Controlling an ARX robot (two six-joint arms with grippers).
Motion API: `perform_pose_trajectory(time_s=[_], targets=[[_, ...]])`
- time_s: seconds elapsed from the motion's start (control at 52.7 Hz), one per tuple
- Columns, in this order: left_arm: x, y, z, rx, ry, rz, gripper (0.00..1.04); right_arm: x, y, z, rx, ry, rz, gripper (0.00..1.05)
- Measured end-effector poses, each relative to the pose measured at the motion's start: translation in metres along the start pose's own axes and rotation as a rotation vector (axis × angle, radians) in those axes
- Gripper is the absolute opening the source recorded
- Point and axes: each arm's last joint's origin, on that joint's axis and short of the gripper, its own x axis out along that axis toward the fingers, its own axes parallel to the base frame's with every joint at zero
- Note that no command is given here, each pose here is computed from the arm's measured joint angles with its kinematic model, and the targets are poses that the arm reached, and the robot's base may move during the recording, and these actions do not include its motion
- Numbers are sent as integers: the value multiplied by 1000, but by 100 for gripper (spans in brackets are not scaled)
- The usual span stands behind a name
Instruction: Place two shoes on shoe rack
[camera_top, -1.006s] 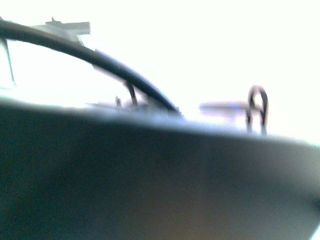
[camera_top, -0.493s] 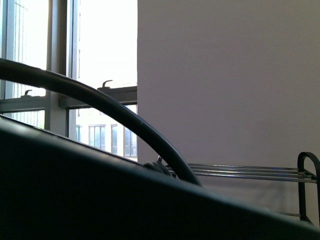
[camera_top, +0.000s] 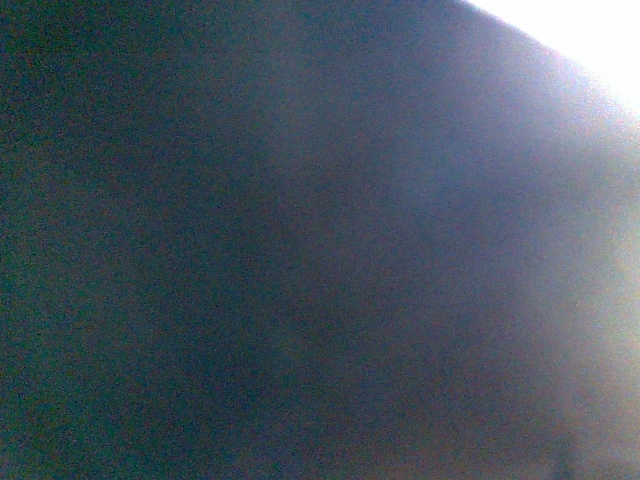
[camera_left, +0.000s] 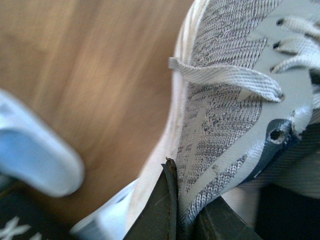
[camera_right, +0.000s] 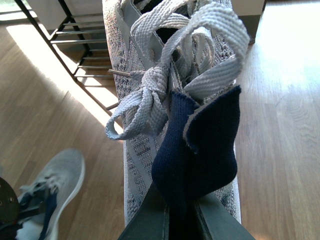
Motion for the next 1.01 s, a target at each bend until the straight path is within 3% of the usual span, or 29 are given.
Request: perform_pose_trajectory(time_s=[0.133, 0.285, 0.455, 0.55, 0.911, 1.006], targets=[[-10, 28, -10, 34, 55, 265, 2, 0, 0, 0, 0, 0, 6, 2], [-24, 97, -25, 130, 70, 738, 2, 0, 0, 0, 0, 0, 1, 2], [-44, 155, -28, 334, -8, 1045, 2, 0, 0, 0, 0, 0, 1, 2], [-50, 175, -25, 431, -96, 1106, 2, 0, 0, 0, 0, 0, 3, 2], [-49, 190, -22, 562, -189, 1124, 2, 0, 0, 0, 0, 0, 3, 2], [-44, 177, -10, 593, 31, 1128, 2, 0, 0, 0, 0, 0, 3, 2]])
